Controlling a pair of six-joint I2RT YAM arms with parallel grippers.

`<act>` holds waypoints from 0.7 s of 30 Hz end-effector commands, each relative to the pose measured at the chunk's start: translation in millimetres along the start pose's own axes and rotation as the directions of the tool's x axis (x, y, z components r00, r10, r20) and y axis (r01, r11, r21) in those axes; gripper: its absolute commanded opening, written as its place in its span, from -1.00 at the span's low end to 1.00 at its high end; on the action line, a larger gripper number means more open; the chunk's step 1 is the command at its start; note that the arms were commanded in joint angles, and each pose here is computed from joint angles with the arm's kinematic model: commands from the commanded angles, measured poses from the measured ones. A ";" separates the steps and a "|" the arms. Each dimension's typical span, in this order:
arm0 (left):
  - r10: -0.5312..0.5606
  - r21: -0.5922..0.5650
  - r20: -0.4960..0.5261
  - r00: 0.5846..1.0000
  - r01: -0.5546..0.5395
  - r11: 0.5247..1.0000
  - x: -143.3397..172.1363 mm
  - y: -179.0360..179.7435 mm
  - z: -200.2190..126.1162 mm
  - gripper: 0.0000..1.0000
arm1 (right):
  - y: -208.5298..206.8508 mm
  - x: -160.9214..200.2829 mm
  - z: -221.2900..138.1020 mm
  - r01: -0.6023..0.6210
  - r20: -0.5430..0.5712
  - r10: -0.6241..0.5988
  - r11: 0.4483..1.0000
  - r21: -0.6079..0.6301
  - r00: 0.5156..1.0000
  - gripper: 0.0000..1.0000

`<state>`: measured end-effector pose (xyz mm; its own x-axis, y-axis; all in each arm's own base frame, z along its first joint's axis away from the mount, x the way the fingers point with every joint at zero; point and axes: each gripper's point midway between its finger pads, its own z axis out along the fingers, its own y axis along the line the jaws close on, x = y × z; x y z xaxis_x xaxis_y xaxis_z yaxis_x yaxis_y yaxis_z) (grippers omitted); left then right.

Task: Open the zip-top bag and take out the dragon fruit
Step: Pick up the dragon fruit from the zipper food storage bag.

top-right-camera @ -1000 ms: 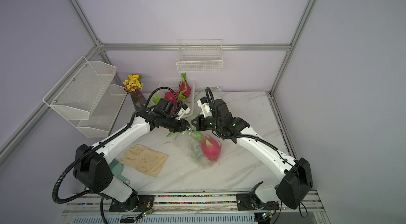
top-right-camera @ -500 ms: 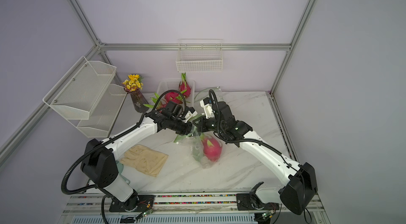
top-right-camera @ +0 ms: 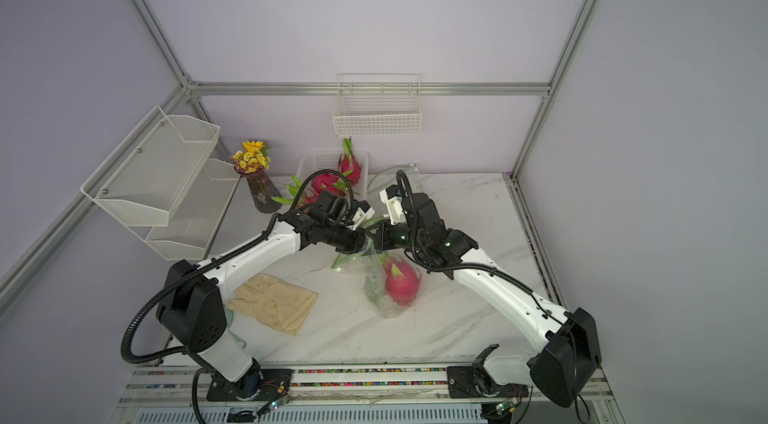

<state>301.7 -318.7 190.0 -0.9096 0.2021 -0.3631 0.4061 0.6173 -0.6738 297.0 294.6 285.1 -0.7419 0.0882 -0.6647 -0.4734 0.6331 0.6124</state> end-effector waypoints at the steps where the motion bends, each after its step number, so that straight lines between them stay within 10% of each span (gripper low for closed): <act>1: 0.025 0.010 0.059 0.998 -0.025 1.000 -18.8 -10.7 -1.4 -0.16 | 13.9 -8.3 -8.1 0.014 0.041 -0.012 0.999 -0.048 0.999 -1.00; 21: 0.012 0.053 0.062 0.998 -0.016 0.998 -26.4 -17.6 15.5 -0.58 | 11.2 -3.8 -7.2 0.007 0.036 -0.005 0.999 -0.049 0.999 -1.00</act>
<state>312.8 -330.2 177.1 -0.9242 0.1781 -0.3378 0.3710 0.6285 -0.6836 297.0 291.6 278.4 -0.7468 0.0910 -0.6588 -0.4616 0.6422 0.6120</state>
